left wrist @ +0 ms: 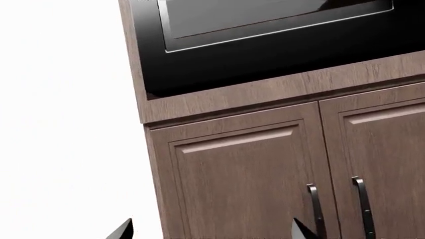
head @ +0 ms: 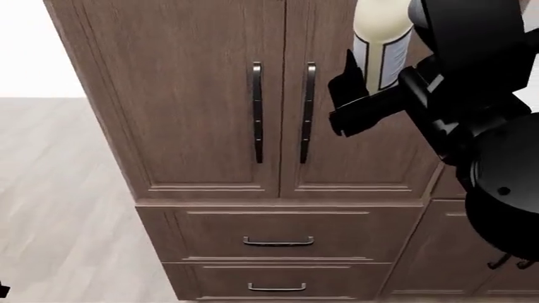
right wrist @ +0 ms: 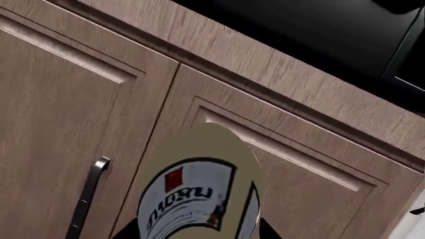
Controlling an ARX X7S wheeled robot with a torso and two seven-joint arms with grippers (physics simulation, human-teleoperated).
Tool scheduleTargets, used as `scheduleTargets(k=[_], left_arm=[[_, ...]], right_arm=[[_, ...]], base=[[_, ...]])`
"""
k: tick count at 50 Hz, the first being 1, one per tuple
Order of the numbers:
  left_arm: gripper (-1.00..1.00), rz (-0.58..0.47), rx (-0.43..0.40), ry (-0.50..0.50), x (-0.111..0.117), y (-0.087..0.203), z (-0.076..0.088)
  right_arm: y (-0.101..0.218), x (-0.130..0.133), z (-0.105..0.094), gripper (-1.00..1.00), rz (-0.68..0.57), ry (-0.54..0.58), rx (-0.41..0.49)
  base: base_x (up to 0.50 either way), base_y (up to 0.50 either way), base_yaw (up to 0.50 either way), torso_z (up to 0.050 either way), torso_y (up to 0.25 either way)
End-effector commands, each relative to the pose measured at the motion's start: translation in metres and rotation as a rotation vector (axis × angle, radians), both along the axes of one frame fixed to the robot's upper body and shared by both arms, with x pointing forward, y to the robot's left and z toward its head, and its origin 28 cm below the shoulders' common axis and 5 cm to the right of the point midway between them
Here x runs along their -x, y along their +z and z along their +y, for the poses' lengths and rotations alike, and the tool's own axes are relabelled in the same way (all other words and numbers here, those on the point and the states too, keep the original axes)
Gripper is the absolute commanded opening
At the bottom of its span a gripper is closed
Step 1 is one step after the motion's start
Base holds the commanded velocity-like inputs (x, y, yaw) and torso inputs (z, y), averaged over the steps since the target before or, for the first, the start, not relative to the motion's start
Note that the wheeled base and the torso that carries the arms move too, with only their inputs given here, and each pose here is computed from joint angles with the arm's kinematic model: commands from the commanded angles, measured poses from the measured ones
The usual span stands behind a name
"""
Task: Move the drinks to the dining counter.
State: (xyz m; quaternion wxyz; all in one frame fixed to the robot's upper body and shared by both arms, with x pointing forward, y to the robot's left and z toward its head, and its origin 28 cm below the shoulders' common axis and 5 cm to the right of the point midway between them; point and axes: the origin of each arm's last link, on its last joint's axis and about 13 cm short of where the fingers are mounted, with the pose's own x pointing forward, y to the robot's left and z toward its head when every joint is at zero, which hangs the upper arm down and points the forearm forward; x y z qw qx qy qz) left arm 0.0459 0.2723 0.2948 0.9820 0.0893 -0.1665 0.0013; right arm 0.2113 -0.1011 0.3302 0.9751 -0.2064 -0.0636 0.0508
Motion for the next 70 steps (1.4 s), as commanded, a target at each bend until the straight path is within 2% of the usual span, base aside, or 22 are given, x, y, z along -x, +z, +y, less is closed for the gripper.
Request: scheduleTargets(k=[1,70], left_arm=[[1.0,-0.001,0.006,-0.001,0.0004,0.0002,-0.0001],[1.0,-0.006,0.003,-0.001,0.0011,0.0018,-0.0004]], right_arm=[[0.0035,0.0005,-0.0003,-1.0,-0.026,0.006,0.035],[0.0022,-0.0023,0.0011,-1.0,-0.008,0.023,0.042]], base=[[0.03,0.5,0.0,0.0,0.0],[0.06,0.5,0.0,0.0,0.001]])
